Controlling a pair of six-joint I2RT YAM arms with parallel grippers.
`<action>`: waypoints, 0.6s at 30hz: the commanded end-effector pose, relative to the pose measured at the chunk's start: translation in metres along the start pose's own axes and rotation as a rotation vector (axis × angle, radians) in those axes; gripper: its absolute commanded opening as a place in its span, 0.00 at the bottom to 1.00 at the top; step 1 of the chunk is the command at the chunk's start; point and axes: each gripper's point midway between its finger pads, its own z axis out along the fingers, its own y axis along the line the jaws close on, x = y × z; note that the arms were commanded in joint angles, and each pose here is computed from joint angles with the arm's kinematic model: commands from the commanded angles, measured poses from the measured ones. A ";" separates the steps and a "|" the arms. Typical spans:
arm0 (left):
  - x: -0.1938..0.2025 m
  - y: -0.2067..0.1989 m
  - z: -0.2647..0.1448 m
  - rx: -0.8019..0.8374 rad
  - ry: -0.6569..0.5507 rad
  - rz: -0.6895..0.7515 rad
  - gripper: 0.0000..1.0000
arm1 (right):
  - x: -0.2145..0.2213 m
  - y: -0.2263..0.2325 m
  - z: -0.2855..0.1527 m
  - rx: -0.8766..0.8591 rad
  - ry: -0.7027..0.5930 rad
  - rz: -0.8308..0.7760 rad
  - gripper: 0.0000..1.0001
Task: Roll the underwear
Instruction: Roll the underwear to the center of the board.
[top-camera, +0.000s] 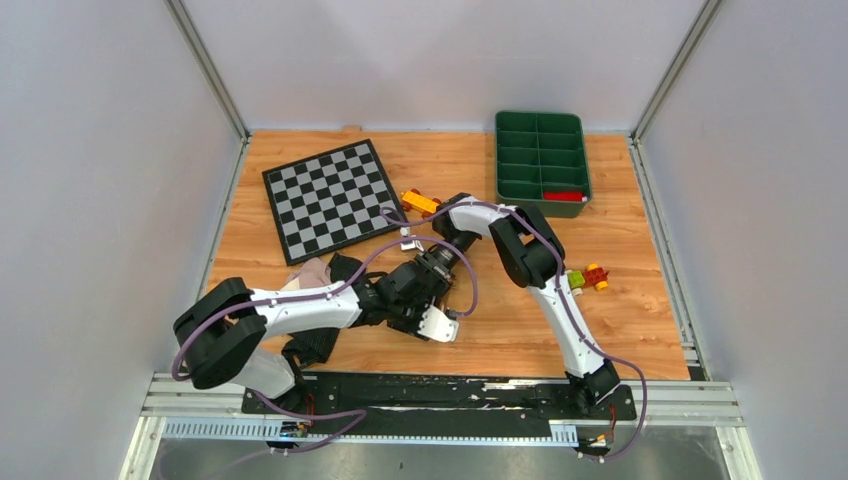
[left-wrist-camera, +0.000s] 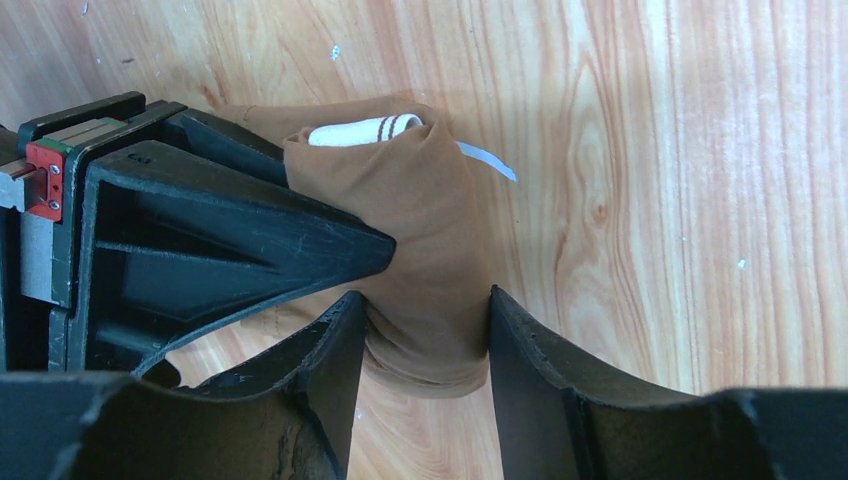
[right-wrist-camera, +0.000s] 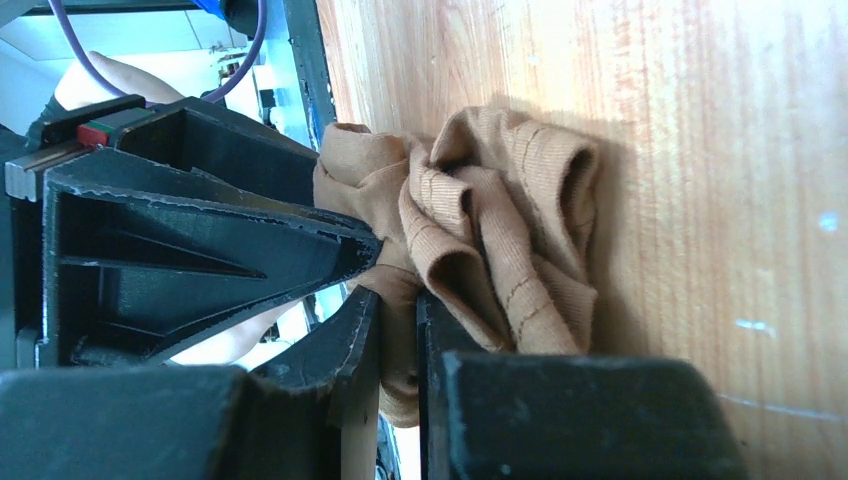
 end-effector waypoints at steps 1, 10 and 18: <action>-0.011 0.007 0.015 -0.044 -0.003 0.001 0.53 | 0.021 -0.062 0.005 0.160 0.115 -0.091 0.03; -0.011 -0.012 0.017 0.094 0.021 0.002 0.00 | 0.022 -0.054 -0.002 0.185 0.123 -0.111 0.13; -0.017 -0.044 0.000 0.312 0.036 -0.051 0.00 | -0.015 0.006 -0.083 0.313 -0.021 -0.250 0.44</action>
